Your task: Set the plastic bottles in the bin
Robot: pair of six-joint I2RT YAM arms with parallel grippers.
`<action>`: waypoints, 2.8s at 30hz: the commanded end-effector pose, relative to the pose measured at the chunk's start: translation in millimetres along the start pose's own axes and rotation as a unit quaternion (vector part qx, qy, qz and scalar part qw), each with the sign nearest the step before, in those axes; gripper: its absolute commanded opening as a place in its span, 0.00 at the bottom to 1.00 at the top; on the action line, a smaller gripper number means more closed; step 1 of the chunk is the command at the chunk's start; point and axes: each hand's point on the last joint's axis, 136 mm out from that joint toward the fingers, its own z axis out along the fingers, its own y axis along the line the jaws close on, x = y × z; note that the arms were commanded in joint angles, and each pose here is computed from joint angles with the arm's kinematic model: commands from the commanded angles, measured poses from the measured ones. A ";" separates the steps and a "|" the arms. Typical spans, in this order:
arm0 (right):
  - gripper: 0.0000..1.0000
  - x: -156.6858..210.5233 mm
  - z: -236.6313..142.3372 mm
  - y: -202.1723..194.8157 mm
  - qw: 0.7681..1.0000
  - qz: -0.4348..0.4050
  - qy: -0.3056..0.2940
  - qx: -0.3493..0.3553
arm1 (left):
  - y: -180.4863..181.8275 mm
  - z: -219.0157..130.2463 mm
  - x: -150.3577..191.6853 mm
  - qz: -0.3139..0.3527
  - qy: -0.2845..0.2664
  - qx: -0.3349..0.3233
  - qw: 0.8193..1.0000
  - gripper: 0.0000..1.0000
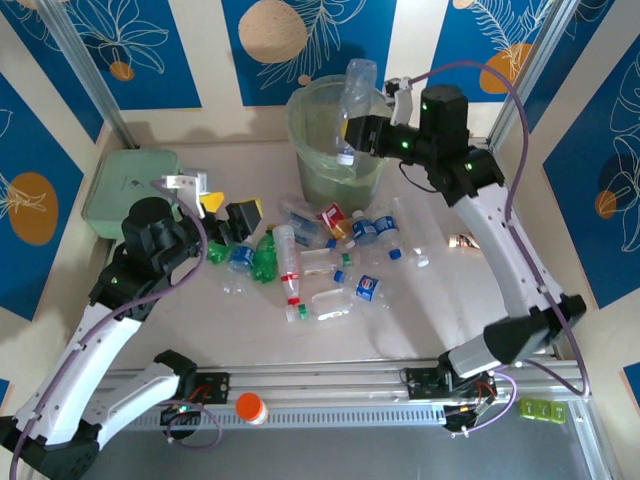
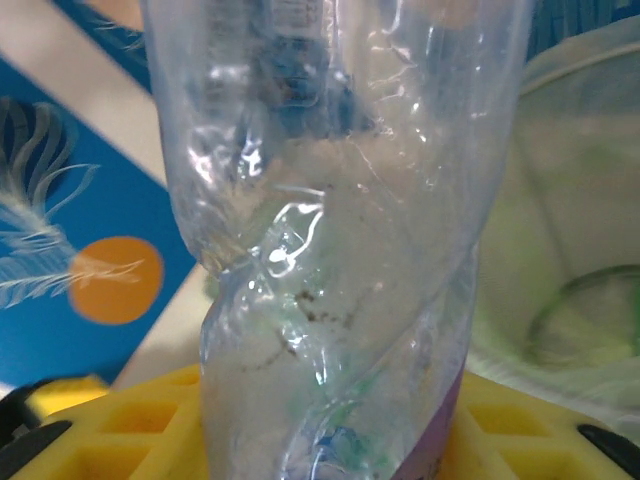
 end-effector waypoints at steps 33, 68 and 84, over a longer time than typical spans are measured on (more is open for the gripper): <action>0.66 63.9 168.4 -166.3 0.965 -0.008 0.168 0.203 | 61.3 -10.1 46.7 0.056 0.028 -0.144 0.988 0.96; 0.68 75.4 -3.5 -12.4 0.990 -0.061 0.070 0.106 | 66.5 92.3 115.1 -0.103 0.256 -0.145 0.950 0.95; 0.68 174.0 -51.4 -34.1 0.989 -0.006 0.109 0.098 | 100.6 170.4 176.7 -0.113 0.360 -0.217 0.900 0.87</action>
